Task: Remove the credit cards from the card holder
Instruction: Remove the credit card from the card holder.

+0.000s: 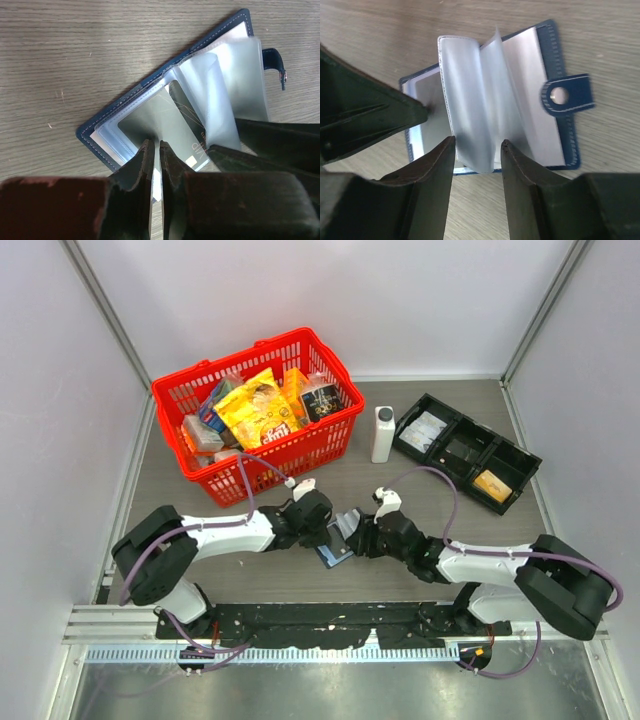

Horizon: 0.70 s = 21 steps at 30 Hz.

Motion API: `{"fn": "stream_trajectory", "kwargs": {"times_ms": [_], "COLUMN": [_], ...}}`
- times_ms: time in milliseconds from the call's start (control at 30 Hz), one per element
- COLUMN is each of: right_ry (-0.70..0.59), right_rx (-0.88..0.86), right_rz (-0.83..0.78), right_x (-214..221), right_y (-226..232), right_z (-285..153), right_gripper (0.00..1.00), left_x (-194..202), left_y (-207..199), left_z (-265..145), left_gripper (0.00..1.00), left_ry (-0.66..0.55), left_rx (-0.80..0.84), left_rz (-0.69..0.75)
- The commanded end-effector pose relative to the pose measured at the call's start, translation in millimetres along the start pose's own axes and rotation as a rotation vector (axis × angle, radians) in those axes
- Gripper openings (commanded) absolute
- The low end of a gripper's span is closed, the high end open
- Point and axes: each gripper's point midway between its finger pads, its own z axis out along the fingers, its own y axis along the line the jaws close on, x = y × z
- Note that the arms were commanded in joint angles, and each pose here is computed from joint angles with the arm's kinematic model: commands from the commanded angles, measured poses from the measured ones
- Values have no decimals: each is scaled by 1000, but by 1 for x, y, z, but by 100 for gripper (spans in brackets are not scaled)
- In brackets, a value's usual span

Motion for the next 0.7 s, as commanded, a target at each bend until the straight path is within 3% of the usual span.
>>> {"fn": "stream_trajectory", "kwargs": {"times_ms": [0, 167, 300, 533, 667], "right_ry": [-59, -132, -172, -198, -141], "right_rx": [181, 366, 386, -26, -131], "right_rz": [-60, -79, -120, -164, -168], "right_x": [-22, -45, -67, -90, -84], "right_y": [-26, -52, -47, 39, 62], "right_z": [-9, -29, -48, -52, -40], "right_gripper": [47, 50, 51, 51, 48], "left_x": [7, 8, 7, -7, -14], "left_y": [5, 5, 5, 11, 8], "left_z": [3, 3, 0, -8, -16], "left_gripper": [12, 11, 12, 13, 16], "left_ry": [44, 46, 38, 2, -20], "left_rx": [-27, -21, -16, -22, -3], "left_rz": [28, 30, 35, 27, 11]}}
